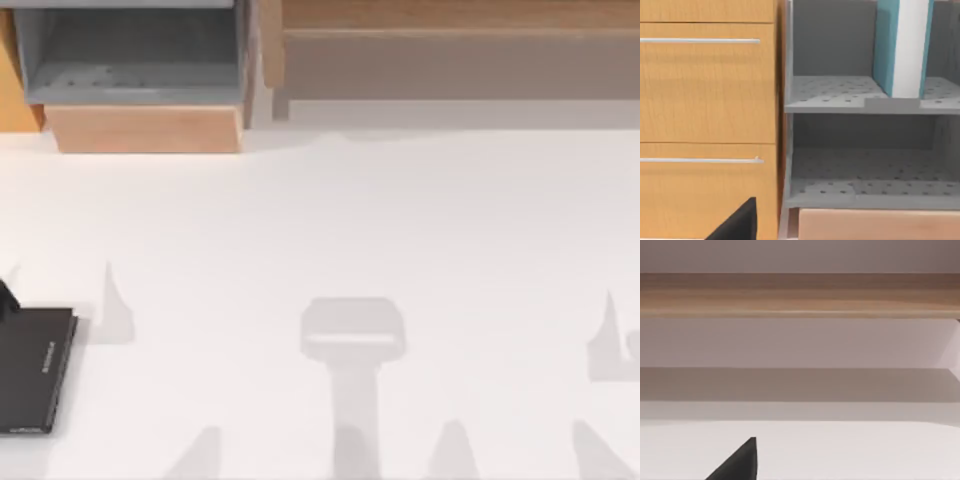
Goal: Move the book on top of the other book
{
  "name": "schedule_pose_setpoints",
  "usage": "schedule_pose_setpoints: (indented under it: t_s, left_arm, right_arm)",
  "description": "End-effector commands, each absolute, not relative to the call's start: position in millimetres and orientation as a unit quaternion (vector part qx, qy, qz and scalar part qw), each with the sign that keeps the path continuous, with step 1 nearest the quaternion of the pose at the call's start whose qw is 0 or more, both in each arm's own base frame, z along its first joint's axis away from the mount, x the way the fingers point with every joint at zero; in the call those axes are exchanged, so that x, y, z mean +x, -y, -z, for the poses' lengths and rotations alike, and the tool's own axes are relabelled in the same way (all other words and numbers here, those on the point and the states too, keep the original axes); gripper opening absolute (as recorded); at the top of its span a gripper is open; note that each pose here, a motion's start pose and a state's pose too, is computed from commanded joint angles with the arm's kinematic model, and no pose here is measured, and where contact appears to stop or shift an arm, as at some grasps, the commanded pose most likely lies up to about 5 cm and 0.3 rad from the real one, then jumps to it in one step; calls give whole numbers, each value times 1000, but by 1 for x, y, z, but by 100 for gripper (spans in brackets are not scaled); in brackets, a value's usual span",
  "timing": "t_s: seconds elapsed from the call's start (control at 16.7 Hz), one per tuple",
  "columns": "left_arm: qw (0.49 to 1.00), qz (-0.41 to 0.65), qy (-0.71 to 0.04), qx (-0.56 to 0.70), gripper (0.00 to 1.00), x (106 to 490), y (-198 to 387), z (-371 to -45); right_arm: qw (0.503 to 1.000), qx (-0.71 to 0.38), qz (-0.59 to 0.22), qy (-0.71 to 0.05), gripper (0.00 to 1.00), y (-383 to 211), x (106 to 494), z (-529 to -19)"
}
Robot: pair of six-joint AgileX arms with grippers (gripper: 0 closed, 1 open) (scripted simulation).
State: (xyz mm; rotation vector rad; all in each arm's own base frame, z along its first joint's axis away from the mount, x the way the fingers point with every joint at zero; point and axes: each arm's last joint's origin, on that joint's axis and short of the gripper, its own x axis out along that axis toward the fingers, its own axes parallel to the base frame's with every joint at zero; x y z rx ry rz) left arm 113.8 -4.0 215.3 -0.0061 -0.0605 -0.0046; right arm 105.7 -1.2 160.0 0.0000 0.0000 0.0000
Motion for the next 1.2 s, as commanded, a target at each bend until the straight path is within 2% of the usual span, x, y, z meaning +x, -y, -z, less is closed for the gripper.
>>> schedule_pose_setpoints:
  t_s: [0.24, 0.48, 0.84, 1.02, 1.2]
  left_arm:
    - [999, 5, 39, -8, 100, 153, 11, -276]
    - [1000, 7, 10, -9, 100, 239, 28, -305]
    - [1000, 8, -15, -6, 100, 374, 68, -278]
    - [1000, 9, -12, -7, 100, 413, 85, -258]
    - [1000, 9, -4, -9, 100, 431, 94, -248]
  right_arm:
    - [1000, 0, 0, 0, 100, 1, 106, -160]
    - [1000, 0, 0, 0, 100, 1, 106, -160]
    - [1000, 0, 0, 0, 100, 1, 106, -160]
    - [1000, 0, 0, 0, 100, 1, 106, -160]
    - [1000, 0, 0, 0, 100, 1, 106, -160]
